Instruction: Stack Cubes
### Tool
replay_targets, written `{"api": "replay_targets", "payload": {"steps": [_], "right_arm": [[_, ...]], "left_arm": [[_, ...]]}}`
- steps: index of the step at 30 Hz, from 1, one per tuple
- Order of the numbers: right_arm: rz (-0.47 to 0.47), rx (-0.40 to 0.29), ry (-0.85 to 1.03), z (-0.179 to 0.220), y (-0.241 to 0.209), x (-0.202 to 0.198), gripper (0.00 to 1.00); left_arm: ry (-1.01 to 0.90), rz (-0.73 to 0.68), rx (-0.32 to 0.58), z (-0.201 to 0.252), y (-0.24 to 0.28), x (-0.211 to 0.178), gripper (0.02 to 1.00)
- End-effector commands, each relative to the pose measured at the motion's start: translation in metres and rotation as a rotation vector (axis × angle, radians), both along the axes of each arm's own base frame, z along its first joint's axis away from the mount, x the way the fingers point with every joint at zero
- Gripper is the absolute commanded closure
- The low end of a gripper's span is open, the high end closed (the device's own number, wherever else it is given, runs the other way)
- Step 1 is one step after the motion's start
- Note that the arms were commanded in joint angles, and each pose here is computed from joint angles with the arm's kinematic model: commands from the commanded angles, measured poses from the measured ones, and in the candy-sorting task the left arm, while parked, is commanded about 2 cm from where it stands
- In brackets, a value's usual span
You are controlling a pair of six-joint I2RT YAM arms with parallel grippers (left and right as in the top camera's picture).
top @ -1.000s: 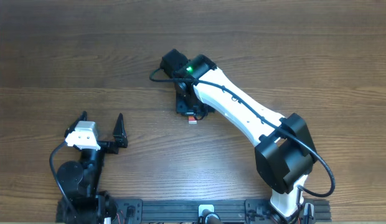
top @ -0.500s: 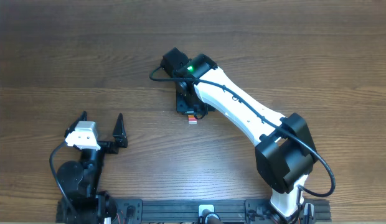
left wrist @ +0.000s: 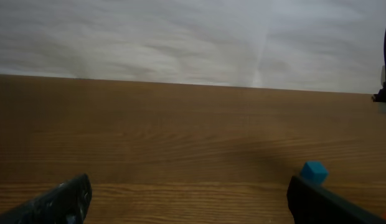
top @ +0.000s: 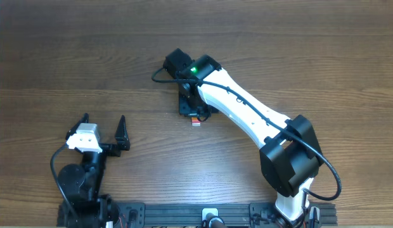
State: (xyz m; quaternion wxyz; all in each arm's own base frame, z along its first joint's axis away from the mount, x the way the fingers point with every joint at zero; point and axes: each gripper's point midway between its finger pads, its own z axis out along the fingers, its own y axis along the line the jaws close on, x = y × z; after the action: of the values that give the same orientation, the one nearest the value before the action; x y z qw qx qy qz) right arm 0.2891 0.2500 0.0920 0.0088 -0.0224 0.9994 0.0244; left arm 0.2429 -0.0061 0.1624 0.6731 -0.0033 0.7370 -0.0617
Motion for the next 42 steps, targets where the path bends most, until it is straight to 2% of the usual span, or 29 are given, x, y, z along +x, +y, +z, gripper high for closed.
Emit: {"api": "replay_targets", "payload": {"steps": [1,42], "right_arm": [[0.001,-0.009,0.014,-0.0063,-0.0027,0.0011,0.947],[0.015,-0.006,0.022,-0.0119,0.0023,0.0079,0.954]], "left_arm": [[-0.004,-0.005,0.014,-0.0018,-0.0003,0.0001,0.018],[-0.004,-0.005,0.014,-0.0018,-0.0003,0.0001,0.020]]}}
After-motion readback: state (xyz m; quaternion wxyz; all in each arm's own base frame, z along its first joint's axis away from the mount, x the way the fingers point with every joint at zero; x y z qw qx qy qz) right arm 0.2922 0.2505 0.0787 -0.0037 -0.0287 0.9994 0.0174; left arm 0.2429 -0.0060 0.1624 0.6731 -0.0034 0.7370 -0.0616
